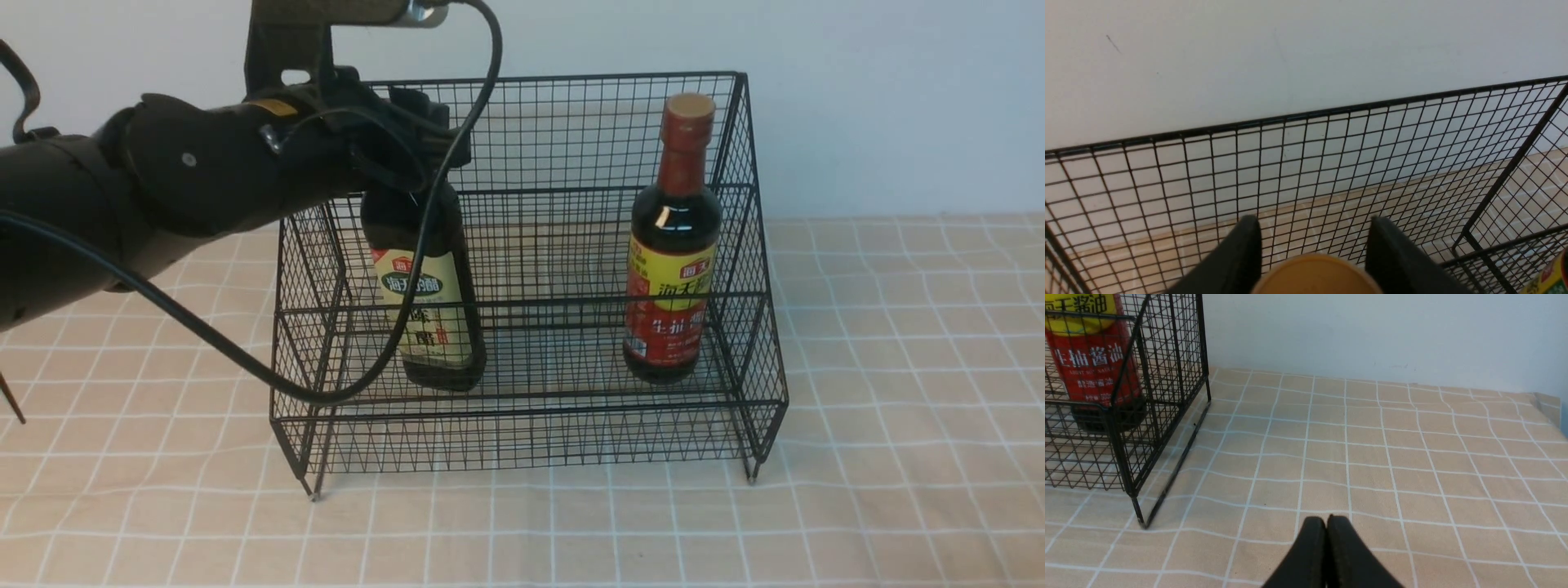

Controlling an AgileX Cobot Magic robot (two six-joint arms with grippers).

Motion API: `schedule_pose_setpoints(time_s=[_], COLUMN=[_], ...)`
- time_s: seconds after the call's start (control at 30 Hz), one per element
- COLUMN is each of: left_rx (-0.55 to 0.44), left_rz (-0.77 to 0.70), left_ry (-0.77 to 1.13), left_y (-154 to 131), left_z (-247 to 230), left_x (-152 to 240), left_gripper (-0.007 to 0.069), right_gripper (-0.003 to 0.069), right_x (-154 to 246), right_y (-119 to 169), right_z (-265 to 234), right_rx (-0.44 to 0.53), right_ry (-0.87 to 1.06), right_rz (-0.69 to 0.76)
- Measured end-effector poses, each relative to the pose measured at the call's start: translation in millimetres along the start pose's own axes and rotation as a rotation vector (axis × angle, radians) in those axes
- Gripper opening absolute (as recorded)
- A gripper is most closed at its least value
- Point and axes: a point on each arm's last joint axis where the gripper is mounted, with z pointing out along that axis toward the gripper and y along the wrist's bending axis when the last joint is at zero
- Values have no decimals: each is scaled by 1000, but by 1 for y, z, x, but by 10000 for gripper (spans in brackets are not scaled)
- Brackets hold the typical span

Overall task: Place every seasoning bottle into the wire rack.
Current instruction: Use the left arm to put the condiment bottle back on the shelf

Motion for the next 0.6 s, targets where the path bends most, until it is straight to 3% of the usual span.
schedule_pose_setpoints(time_s=[0.2, 0.33, 0.6], left_rx=[4, 18, 28], left_rz=[66, 148, 191], left_ry=[-6, -31, -153], left_y=[-1, -3, -8], left_z=[-1, -12, -53], left_x=[-3, -13, -44], left_gripper=[365, 449, 457], right_gripper=[-14, -14, -14], right_x=[0, 0, 0], right_y=[0, 0, 0], right_z=[0, 0, 0], right_rx=[0, 0, 0], right_ry=[0, 0, 0], right_rz=[0, 0, 0])
